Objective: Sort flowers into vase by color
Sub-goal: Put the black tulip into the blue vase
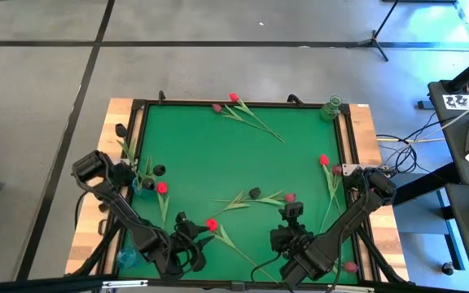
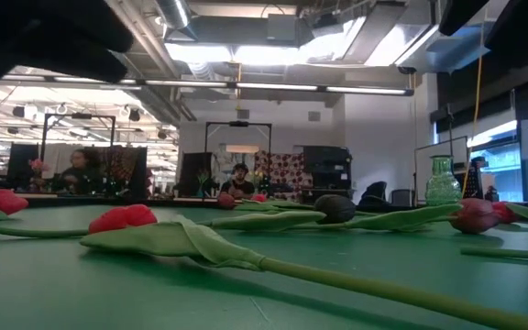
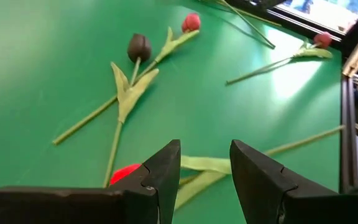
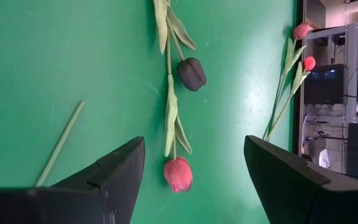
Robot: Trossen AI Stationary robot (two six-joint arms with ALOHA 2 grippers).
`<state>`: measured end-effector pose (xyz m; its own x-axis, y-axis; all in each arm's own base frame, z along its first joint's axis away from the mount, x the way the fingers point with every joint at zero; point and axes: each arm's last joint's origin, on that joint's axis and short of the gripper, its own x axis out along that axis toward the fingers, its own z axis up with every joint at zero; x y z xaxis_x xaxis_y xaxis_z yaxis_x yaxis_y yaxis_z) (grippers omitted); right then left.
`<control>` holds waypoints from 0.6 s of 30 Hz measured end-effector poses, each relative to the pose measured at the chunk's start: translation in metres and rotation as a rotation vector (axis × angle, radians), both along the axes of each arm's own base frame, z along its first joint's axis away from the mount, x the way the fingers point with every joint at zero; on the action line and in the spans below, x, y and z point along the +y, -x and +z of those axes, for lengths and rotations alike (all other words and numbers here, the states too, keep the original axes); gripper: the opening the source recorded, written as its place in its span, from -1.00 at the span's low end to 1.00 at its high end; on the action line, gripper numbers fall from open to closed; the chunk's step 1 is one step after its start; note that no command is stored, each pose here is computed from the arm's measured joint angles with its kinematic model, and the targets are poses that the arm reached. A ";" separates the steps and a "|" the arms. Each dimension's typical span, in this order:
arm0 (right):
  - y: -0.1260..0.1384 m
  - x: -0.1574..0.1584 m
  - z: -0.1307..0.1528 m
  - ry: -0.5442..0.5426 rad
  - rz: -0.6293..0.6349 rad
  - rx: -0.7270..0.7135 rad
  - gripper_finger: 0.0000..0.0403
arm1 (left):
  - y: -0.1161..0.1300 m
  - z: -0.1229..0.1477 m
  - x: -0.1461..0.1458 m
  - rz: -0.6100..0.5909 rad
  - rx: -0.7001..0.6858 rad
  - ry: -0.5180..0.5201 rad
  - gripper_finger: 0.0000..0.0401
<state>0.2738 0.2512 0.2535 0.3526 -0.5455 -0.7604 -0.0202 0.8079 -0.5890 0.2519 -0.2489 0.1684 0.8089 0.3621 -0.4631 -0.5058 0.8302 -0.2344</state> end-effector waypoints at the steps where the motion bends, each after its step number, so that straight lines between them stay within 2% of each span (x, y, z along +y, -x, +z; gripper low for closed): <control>1: 0.000 0.000 0.000 -0.001 -0.003 -0.002 0.36 | -0.002 0.000 0.002 0.009 -0.003 -0.002 -0.33; 7: 0.000 0.000 0.000 -0.004 -0.008 -0.006 0.36 | -0.006 0.002 0.008 0.050 -0.038 -0.065 -0.33; 12: -0.001 0.001 0.000 -0.011 -0.007 -0.021 0.36 | -0.006 0.002 0.008 0.053 -0.041 -0.068 -0.33; 15: -0.009 0.001 0.000 -0.006 0.007 -0.098 0.36 | -0.004 0.002 0.006 0.045 -0.041 -0.069 -0.33; 18: -0.024 -0.007 -0.001 -0.020 0.043 -0.085 0.36 | 0.005 0.002 -0.003 0.007 -0.042 -0.072 -0.33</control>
<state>0.2981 0.2443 0.2529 0.4388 -0.5137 -0.7372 -0.0056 0.8189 -0.5739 0.2465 -0.2522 0.1708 0.8243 0.3992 -0.4015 -0.5030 0.8419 -0.1956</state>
